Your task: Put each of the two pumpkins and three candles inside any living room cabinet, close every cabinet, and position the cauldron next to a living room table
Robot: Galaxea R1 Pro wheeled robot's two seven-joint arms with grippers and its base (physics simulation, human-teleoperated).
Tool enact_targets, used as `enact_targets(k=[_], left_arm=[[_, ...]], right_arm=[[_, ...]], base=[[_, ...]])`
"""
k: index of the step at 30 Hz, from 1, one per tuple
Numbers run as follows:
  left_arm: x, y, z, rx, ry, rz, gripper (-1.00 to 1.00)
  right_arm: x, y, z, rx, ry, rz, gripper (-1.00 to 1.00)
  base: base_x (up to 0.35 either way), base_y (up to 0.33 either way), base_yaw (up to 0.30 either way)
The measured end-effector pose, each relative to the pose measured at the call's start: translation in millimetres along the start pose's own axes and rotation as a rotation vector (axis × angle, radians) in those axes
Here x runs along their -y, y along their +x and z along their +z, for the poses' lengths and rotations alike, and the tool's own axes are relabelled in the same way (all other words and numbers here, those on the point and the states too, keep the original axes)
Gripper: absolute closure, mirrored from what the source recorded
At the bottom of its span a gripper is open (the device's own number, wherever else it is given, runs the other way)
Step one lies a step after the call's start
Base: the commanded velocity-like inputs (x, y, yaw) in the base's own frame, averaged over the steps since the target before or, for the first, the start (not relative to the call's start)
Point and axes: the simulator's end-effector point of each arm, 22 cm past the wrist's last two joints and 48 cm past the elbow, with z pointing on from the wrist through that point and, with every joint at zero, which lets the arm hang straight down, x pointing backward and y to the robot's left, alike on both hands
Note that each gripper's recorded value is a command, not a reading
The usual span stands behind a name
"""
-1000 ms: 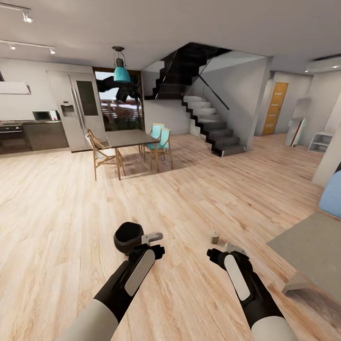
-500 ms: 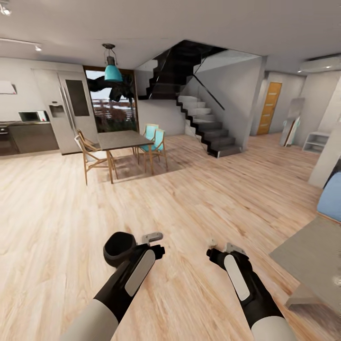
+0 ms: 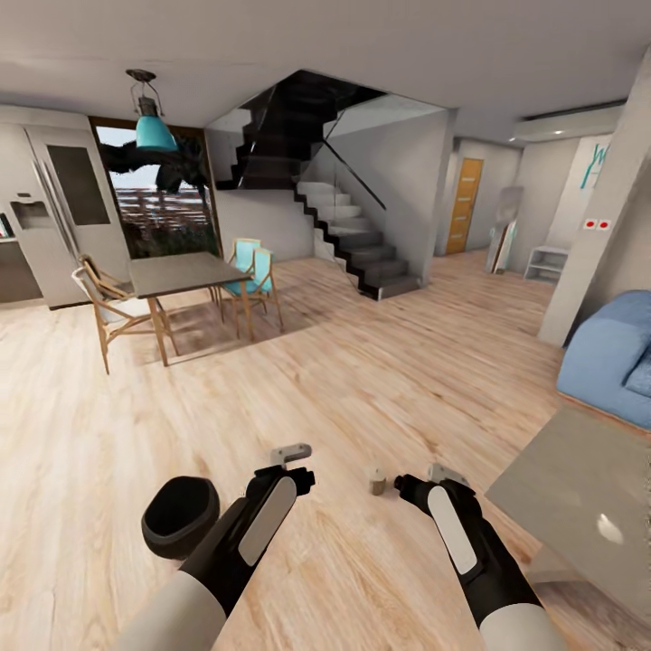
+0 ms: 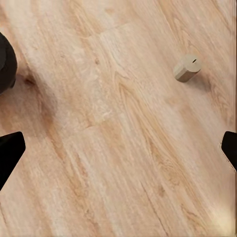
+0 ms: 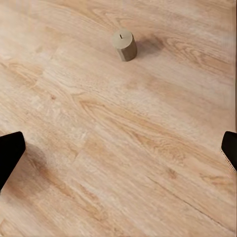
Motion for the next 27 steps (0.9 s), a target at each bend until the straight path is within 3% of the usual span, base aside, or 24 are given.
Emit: enact_targets(k=[14, 27], left_arm=[[-0.3, 0.6, 0.6, -0.002, -0.001, 0.000, -1.00], [-0.4, 0.4, 0.6, -0.001, -0.001, 0.001, -1.00]], right_arm=[[-2.3, 1.4, 0.3, 0.000, 0.000, -0.005, -1.00], [-1.7, 1.9, 0.7, 0.000, 0.003, -0.009, -1.00]], base=[[0.340, 0.087, -0.022], [0.344, 0.007, 0.000]])
